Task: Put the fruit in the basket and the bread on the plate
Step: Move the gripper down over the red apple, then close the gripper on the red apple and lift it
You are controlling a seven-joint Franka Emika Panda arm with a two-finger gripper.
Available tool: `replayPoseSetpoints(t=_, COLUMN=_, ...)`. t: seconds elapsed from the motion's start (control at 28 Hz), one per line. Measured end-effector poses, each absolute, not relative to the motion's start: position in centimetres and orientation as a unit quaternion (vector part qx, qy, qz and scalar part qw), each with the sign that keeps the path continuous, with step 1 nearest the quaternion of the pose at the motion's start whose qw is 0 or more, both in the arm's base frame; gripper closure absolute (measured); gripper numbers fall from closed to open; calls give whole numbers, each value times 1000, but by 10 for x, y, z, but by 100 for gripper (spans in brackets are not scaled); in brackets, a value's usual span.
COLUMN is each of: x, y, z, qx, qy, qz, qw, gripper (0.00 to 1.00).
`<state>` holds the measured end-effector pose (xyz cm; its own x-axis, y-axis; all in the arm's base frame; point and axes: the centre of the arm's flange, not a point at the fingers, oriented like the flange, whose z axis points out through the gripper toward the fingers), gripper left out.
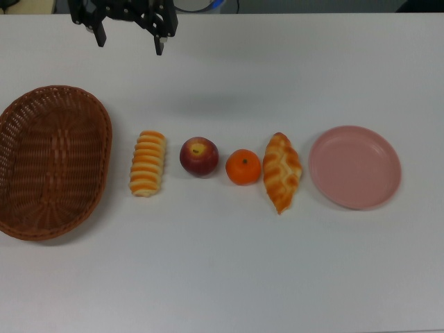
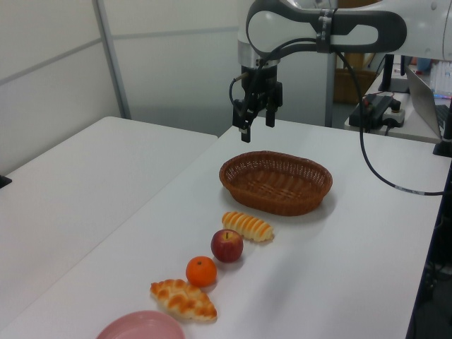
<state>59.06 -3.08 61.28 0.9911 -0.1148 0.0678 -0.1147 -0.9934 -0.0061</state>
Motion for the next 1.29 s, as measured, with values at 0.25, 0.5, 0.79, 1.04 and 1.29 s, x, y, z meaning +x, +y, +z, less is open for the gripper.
replayPoseSetpoints(t=0.25, x=615, y=-9, z=576, qx=-999, qy=38, qz=-38, qw=4, gripper=0)
replayPoseSetpoints(t=0.5, x=650, y=25, z=509, qx=-1000, qy=9, qz=-26, qw=8, gripper=0)
replayPoseSetpoints(t=0.79, x=659, y=38, z=470, qx=-997, qy=-78, qz=-1, qw=8, gripper=0)
replayPoseSetpoints(t=1.04, x=662, y=66, z=425, qx=-992, qy=-126, qz=22, qw=-13, gripper=0)
replayPoseSetpoints(t=1.29, x=658, y=84, z=380, qx=-989, qy=-146, qz=20, qw=-20, gripper=0)
